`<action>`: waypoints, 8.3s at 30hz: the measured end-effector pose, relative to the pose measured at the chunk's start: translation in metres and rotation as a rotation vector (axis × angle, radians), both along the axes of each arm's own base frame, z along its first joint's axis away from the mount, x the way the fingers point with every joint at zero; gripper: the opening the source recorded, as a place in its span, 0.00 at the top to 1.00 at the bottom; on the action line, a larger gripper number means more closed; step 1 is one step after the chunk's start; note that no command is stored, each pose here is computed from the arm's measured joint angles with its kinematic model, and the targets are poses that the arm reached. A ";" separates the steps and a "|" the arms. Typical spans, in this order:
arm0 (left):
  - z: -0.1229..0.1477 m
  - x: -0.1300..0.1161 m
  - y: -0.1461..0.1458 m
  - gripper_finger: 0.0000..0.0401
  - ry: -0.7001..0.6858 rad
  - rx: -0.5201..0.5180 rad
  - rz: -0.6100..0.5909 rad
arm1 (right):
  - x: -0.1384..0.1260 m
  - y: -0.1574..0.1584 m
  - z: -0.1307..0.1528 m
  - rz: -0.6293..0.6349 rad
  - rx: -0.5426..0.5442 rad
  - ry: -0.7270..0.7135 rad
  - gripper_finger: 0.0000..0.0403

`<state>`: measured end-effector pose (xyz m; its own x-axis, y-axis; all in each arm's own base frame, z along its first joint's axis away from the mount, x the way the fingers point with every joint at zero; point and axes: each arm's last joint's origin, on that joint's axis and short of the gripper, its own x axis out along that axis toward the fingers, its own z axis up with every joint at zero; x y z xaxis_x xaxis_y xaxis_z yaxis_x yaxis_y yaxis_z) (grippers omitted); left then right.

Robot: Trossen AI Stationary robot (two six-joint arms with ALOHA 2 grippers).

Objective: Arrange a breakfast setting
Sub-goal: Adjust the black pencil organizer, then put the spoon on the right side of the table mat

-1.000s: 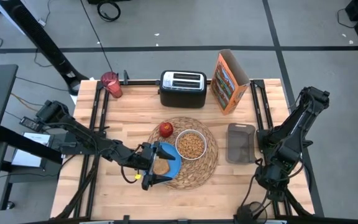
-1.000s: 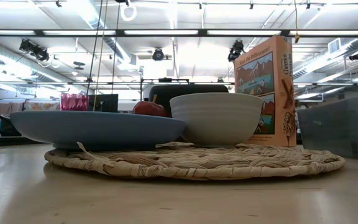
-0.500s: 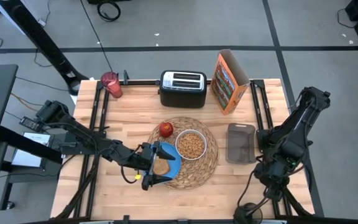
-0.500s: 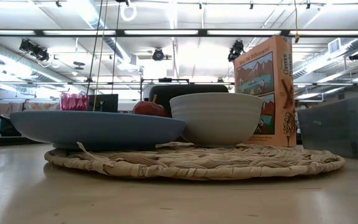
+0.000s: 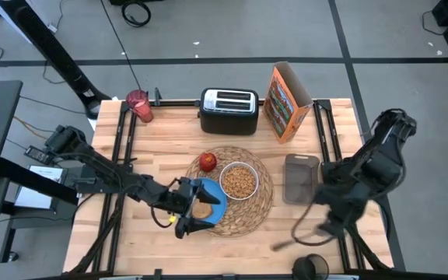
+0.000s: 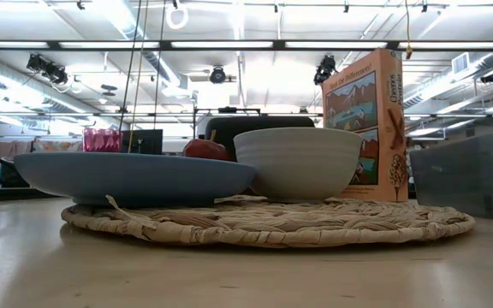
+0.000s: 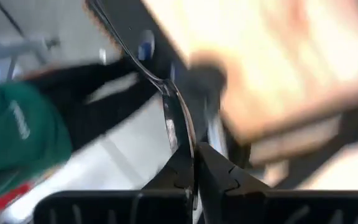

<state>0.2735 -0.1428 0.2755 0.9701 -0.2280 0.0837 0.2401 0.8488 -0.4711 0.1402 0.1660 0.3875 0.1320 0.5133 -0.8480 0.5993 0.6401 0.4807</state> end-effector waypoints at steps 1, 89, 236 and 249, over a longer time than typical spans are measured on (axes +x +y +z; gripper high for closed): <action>0.006 0.001 -0.001 0.02 -0.011 -0.020 -0.011 | 0.008 -0.001 0.003 0.013 -0.049 -0.054 0.98; 0.101 -0.040 0.055 0.99 0.473 0.191 0.261 | 0.029 0.119 -0.130 0.711 -0.426 -0.256 0.38; 0.102 0.032 0.065 0.98 -0.386 0.050 0.316 | 0.175 -0.070 0.086 -0.430 -1.209 -1.710 0.79; 0.099 0.027 0.066 0.73 -0.269 0.134 0.299 | 0.168 -0.073 0.088 -0.500 -1.243 -1.625 0.96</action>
<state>0.3003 -0.0770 0.3750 0.9429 0.0340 0.3313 0.0733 0.9492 -0.3060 0.3081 0.0931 0.4759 0.8433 -0.4016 0.3571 0.3630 0.9157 0.1726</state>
